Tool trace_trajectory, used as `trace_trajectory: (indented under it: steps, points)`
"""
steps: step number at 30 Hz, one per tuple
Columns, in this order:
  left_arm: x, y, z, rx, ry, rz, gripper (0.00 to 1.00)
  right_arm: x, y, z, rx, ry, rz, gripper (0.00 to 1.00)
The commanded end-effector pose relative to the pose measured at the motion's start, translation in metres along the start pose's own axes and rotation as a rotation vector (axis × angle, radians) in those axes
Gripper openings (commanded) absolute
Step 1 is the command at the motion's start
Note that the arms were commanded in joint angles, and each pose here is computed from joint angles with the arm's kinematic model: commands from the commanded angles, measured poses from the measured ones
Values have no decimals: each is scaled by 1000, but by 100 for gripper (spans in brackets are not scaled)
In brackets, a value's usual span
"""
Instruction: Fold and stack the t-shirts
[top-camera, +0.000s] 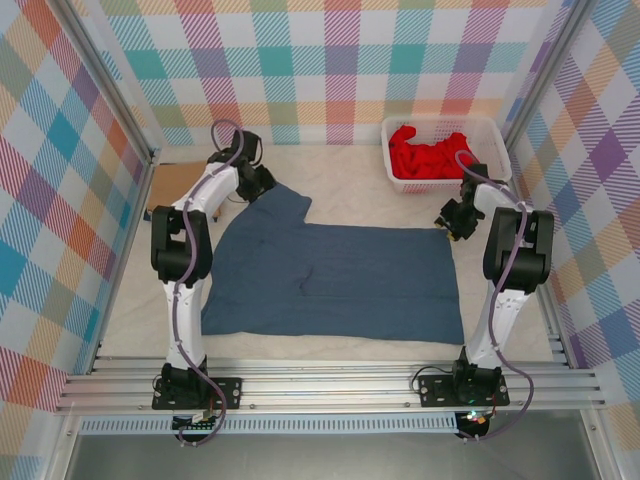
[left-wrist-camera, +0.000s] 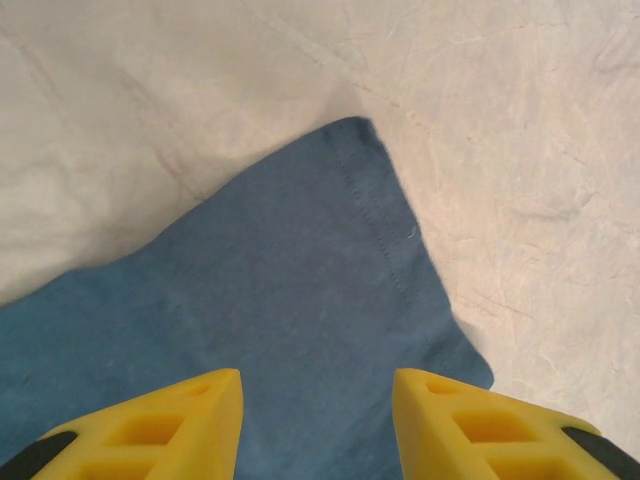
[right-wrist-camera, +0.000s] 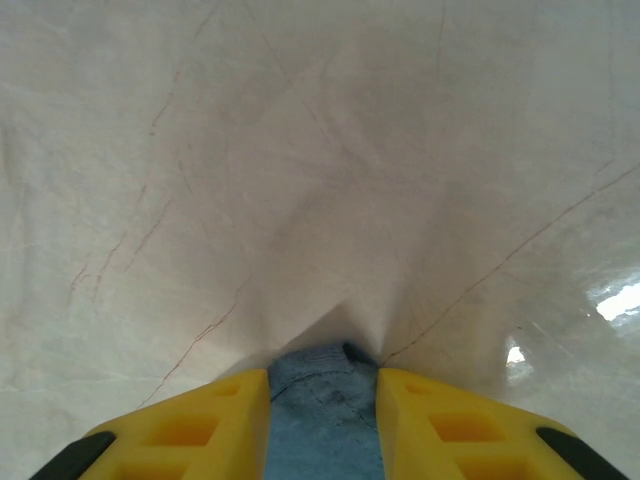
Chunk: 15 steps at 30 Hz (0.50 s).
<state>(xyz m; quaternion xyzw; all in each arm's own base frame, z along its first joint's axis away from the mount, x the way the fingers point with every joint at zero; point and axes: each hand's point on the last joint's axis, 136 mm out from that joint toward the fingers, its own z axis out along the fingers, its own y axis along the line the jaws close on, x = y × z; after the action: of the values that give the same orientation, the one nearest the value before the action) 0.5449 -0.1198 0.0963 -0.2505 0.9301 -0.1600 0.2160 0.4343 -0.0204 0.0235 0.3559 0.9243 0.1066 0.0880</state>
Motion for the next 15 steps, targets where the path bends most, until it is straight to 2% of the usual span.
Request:
trace_trajectory:
  steps: [1, 6, 12, 15]
  points:
    - [-11, -8, -1, 36, 3, 43, 44, -7, -1, -1, 25, -24, -31, 33]
    - [-14, -8, 7, 33, -2, 46, 44, -13, 0, -4, 48, -43, -76, 34]
    - [-17, -9, 14, 38, -12, 20, 44, -5, -4, 9, 56, -1, -66, 33]
    - [-21, -10, 16, 33, -15, 23, 44, 2, -4, 17, 63, 26, -57, 27]
